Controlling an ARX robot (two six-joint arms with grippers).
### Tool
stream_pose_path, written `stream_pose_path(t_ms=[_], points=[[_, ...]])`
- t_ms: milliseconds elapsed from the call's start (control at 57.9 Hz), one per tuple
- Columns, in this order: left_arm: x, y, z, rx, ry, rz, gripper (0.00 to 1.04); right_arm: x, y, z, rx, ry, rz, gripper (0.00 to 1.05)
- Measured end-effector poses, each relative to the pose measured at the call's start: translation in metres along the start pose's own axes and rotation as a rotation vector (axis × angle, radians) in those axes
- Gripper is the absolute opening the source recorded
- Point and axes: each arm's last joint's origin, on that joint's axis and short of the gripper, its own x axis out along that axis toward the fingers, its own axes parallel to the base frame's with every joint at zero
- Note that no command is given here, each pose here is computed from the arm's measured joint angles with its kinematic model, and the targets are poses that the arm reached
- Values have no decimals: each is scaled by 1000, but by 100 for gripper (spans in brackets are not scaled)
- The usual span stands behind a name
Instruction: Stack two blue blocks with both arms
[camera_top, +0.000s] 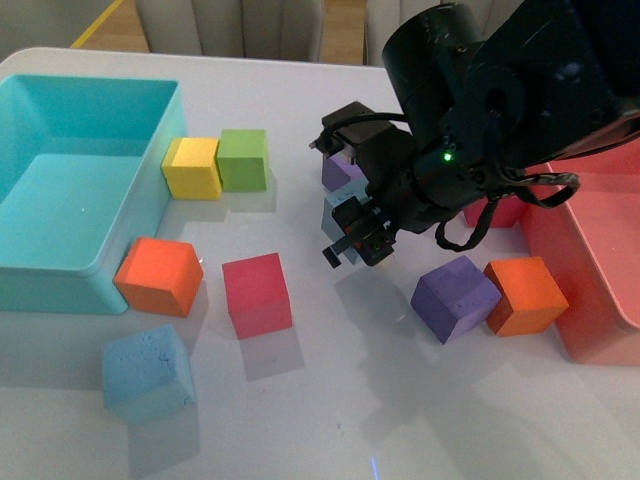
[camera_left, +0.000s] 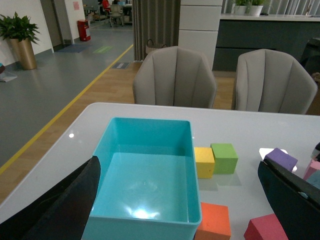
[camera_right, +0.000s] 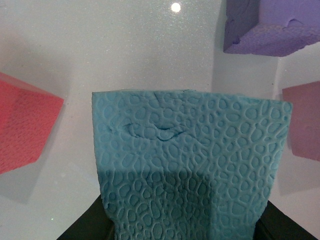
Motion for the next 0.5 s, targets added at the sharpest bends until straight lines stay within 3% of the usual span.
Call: stream_pose_path(t_ms=[500], points=[[0,0,0,0,0,0,96,56,5,13,-17,30,19,40]])
